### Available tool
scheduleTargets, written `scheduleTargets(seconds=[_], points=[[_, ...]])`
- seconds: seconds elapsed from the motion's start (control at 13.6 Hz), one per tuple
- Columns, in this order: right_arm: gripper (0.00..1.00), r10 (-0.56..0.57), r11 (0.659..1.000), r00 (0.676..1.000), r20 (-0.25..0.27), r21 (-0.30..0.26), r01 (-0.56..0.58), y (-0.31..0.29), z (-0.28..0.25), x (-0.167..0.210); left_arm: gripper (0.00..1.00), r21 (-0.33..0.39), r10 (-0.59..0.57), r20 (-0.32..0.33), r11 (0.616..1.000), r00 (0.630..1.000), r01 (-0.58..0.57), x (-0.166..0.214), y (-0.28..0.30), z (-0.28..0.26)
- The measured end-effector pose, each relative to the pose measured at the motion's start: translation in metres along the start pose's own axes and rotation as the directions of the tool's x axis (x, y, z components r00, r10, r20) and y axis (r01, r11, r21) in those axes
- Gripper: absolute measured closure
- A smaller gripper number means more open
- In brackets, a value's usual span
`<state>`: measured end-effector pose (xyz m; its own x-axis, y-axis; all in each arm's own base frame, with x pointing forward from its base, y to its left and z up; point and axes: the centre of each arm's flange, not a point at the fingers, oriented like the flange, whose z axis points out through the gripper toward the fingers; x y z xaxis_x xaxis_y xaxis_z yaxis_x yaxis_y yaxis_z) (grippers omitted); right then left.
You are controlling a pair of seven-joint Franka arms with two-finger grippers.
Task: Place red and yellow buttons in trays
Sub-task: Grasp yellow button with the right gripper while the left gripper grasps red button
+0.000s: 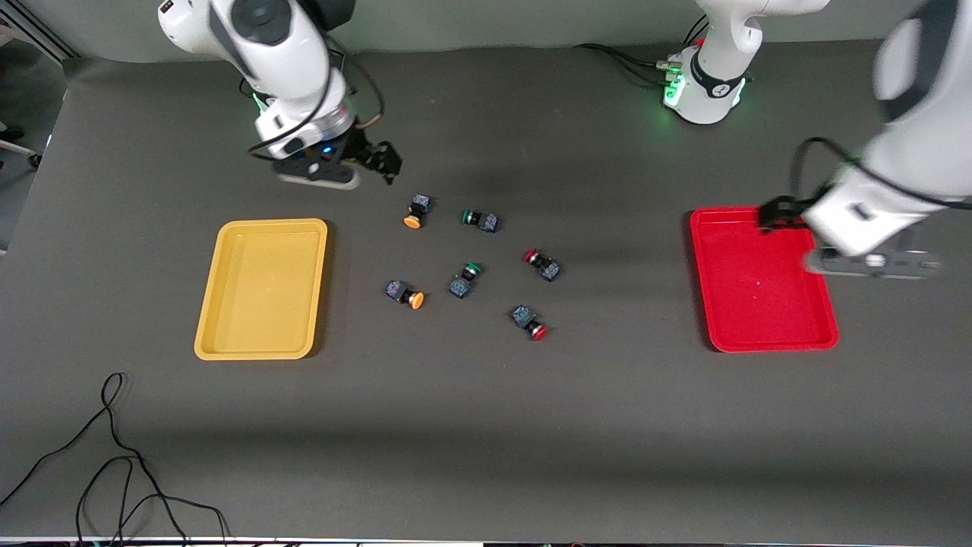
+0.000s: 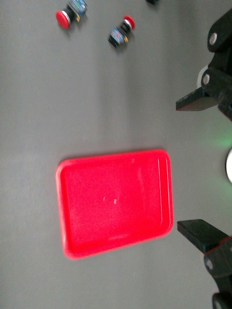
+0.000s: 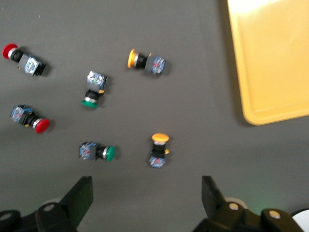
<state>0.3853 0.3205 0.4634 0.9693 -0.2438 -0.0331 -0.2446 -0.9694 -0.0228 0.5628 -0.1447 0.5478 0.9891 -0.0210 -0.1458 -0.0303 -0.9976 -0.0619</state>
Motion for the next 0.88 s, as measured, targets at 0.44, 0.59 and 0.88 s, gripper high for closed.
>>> scheduleTargets(seconds=[0.44, 0.59, 0.88], points=[[0.0, 0.034, 0.999, 0.999, -0.008, 0.007, -0.034, -0.009, 0.053, -0.043, 0.0, -0.033, -0.315, 0.114, 0.947, 0.942, 0.321, 0.007, 0.157, 0.14], [0.0, 0.041, 0.999, 0.999, -0.022, 0.027, -0.041, 0.006, 0.094, -0.048, 0.0, -0.025, -0.403, 0.146, 0.911, 0.903, 0.411, 0.019, 0.179, 0.189], [0.0, 0.072, 0.997, 0.997, -0.028, 0.017, -0.071, 0.022, 0.173, -0.052, 0.0, -0.051, -0.551, 0.133, 0.826, 0.824, 0.561, 0.006, 0.253, 0.266]])
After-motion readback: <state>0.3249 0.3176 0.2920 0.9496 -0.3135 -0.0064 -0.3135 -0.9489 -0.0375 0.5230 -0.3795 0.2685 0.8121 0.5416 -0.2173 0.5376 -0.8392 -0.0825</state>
